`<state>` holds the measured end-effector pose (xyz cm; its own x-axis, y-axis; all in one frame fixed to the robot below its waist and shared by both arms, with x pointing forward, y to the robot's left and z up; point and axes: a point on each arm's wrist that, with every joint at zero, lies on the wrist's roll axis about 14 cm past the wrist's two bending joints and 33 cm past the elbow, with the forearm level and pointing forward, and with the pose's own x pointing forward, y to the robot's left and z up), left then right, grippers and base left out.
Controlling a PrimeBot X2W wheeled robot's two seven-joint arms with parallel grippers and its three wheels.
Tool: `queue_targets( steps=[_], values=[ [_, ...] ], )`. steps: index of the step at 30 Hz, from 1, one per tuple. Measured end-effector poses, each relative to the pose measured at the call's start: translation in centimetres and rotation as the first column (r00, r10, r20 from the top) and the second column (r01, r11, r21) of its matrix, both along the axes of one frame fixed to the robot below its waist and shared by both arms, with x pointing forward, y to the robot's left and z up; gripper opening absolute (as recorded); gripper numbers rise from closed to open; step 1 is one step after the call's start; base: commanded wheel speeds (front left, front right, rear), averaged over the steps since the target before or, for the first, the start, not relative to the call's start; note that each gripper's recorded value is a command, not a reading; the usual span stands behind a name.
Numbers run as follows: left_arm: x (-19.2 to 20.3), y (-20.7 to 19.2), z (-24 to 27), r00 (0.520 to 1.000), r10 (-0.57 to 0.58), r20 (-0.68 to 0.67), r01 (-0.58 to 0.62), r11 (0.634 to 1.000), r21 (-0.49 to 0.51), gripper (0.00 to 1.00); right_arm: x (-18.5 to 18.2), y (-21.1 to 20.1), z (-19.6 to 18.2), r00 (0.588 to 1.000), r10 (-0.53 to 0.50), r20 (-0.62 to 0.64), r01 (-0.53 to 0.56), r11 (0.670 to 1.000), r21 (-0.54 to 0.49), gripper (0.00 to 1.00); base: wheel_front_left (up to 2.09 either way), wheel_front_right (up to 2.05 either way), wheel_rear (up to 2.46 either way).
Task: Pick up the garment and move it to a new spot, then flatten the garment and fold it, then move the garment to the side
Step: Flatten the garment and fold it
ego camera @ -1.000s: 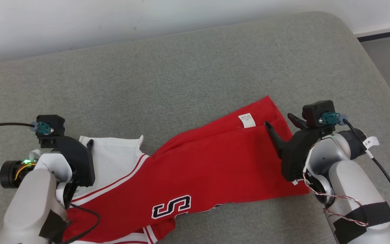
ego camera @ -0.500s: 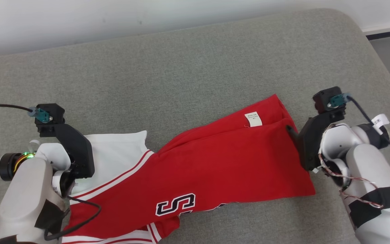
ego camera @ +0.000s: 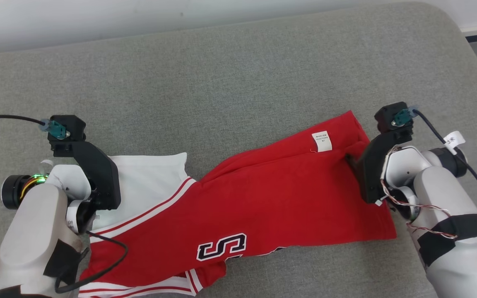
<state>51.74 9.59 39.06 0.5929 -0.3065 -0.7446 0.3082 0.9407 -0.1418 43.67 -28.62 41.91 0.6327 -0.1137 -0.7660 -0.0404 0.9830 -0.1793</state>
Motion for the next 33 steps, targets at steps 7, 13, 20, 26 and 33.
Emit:
queue_targets(
  steps=[7, 13, 20, 26, 33],
  values=[
    [0.1, -0.2, 0.3, 1.000, -0.002, 0.009, 0.002, 1.000, -0.005, 0.00, 0.4, 0.9, -0.2, 0.999, 0.037, 0.013, -0.037, 0.999, -0.004, 0.40, 0.00, 0.00, 0.00],
    [0.2, -0.5, 1.3, 0.998, 0.001, 0.065, 0.001, 1.000, -0.028, 0.00, 1.1, 1.1, 1.1, 0.996, 0.068, 0.066, -0.066, 0.997, -0.028, 0.00, 0.00, 0.00, 0.00],
    [3.8, -1.2, 9.9, 0.922, 0.138, 0.363, -0.042, 0.965, -0.259, 0.00, 2.6, 0.8, 5.2, 0.969, 0.069, 0.239, -0.066, 0.998, -0.024, 0.00, 0.00, 0.00, 0.00],
    [4.6, -1.2, 19.0, 0.791, 0.216, 0.573, 0.026, 0.923, -0.384, 0.00, 3.3, 1.4, 10.3, 0.912, 0.079, 0.403, -0.087, 0.996, 0.002, 0.00, 0.00, 0.00, 0.00],
    [3.1, -1.9, 28.3, 0.632, 0.228, 0.740, 0.174, 0.889, -0.423, 0.00, 3.9, 2.3, 17.5, 0.785, 0.151, 0.600, -0.146, 0.988, -0.058, 0.00, 0.00, 0.00, 0.00]
  ],
)
